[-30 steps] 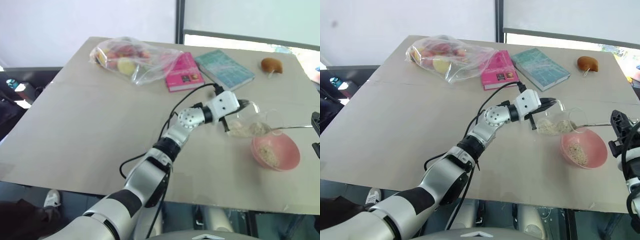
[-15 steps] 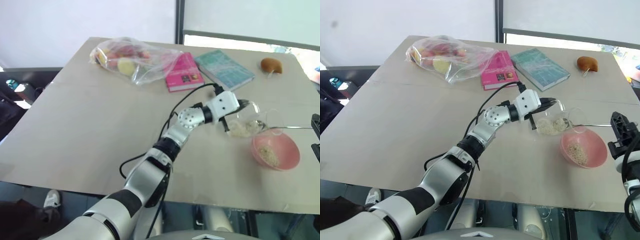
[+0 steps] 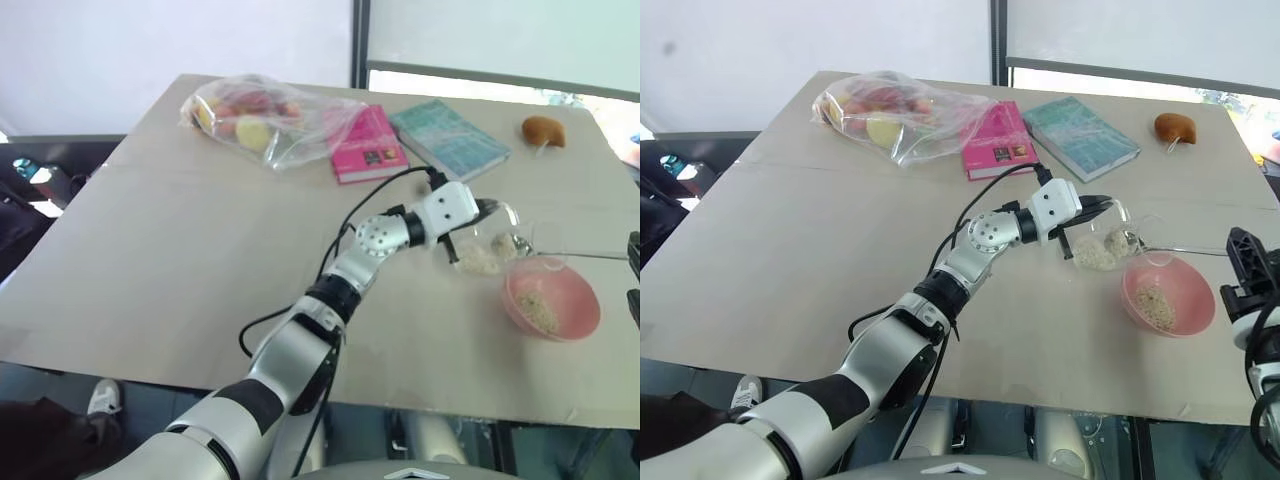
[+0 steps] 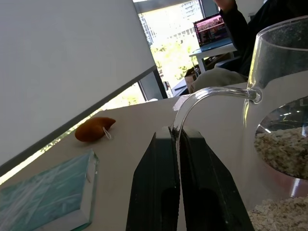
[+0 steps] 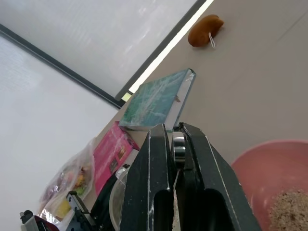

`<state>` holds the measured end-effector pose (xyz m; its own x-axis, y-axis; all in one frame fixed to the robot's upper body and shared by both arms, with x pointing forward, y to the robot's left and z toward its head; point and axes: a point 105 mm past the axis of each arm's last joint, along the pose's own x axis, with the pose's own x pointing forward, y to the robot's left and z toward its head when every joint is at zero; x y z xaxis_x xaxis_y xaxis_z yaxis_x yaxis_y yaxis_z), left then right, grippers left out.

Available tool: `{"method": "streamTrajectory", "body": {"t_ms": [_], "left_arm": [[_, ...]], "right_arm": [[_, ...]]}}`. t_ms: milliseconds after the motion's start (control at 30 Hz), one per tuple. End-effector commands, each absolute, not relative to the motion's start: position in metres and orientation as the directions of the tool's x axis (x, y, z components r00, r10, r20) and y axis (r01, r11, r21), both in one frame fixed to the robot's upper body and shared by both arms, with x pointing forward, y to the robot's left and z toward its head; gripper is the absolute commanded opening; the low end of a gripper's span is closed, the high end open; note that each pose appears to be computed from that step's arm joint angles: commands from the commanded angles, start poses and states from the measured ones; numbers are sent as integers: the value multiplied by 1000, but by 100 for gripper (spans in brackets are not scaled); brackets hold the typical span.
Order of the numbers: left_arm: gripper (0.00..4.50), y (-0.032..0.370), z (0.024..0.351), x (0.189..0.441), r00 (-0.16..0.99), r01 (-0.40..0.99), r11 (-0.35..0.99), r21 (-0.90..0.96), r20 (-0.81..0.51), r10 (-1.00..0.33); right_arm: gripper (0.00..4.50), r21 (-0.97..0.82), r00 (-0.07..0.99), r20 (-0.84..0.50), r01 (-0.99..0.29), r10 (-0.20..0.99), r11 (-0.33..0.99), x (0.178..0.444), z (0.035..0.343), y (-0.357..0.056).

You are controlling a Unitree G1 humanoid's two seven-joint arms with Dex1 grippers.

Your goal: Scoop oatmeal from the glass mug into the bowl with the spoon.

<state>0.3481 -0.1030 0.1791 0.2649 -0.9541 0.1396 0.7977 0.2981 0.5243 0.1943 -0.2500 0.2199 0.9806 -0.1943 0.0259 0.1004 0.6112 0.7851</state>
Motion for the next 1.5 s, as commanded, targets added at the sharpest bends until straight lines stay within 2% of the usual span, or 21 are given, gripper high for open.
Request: {"method": "streamTrajectory", "body": {"t_ms": [33, 367, 500, 733, 900, 1000, 1067, 1133, 1233, 1300, 1367, 1433, 1467, 1500], "left_arm": [[5, -118, 206, 335, 203, 784, 301, 542, 234, -951], [5, -115, 215, 341, 220, 777, 322, 541, 246, -944], [5, -113, 213, 344, 227, 774, 324, 544, 238, -944], [5, -106, 212, 353, 264, 762, 344, 549, 221, -939], [5, -96, 212, 365, 311, 746, 375, 550, 210, -927], [5, -88, 213, 373, 346, 743, 403, 534, 209, -915], [5, -83, 214, 377, 359, 740, 415, 529, 210, -909], [5, -80, 215, 379, 368, 736, 422, 529, 210, -906], [5, -77, 215, 380, 373, 733, 427, 529, 213, -903], [5, -74, 214, 381, 378, 731, 433, 528, 214, -901], [5, -70, 212, 382, 384, 732, 436, 523, 213, -899], [5, -67, 208, 383, 388, 734, 439, 519, 209, -897], [5, -66, 207, 383, 389, 736, 439, 515, 209, -897], [5, -64, 205, 382, 387, 740, 438, 511, 209, -898]], "right_arm": [[0, 806, 971, 101, 48, -216, 590, 187, 235, -252], [0, 864, 944, 175, -10, -280, 504, 171, 247, -269], [0, 864, 936, 174, 4, -307, 503, 162, 246, -276], [0, 829, 908, 172, 77, -383, 554, 142, 245, -293], [0, 738, 923, 125, 158, -363, 656, 138, 245, -293], [0, 608, 945, 83, 203, -316, 768, 151, 242, -288], [0, 401, 967, 53, 209, -251, 892, 166, 240, -277], [0, 208, 980, 49, 179, -193, 962, 177, 242, -267], [0, -47, 988, 42, 150, -148, 988, 186, 245, -259], [0, -269, 994, 49, 106, -97, 957, 190, 248, -251], [0, -417, 997, 60, 61, -39, 907, 192, 252, -244], [0, -476, 997, 73, 41, -7, 879, 192, 255, -242], [0, -434, 996, 88, 43, -5, 900, 190, 256, -243], [0, -315, 991, 131, 58, -17, 947, 187, 260, -244]]}}
